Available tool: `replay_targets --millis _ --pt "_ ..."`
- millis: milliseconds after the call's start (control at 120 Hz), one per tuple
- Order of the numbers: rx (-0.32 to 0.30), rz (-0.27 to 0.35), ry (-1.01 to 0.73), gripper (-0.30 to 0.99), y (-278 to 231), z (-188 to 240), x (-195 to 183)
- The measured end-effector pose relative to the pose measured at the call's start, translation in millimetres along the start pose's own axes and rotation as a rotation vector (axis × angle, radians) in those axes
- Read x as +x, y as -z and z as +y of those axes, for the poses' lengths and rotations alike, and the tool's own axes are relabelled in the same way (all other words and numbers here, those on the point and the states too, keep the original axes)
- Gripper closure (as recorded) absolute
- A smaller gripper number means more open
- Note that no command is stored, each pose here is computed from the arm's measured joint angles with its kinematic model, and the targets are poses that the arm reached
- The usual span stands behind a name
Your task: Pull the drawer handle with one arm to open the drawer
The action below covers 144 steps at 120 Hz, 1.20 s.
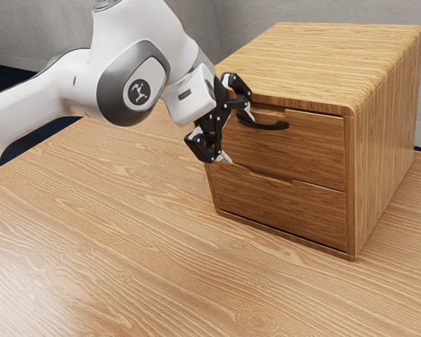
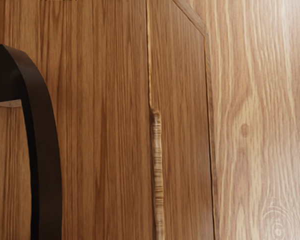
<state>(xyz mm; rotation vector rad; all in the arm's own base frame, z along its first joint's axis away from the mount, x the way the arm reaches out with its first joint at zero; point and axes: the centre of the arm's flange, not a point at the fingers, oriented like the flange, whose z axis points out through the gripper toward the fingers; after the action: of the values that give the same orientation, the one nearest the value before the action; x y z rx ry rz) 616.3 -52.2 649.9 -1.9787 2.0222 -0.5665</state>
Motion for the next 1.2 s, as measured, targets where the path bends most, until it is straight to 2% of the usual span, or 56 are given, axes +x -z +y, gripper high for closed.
replay_targets --millis 483,558,667,1000,1200 --pt "0.008 0.006 -0.004 -0.04 -1 -1 4" --pt "0.01 0.014 -0.019 0.01 0 0 15" --pt "0.009 0.03 -0.053 0.01 0 3 38" --pt "-0.005 0.019 -0.037 0.0 -6 6 27" --pt "0.0 0.019 -0.029 0.15 -4 6 27"
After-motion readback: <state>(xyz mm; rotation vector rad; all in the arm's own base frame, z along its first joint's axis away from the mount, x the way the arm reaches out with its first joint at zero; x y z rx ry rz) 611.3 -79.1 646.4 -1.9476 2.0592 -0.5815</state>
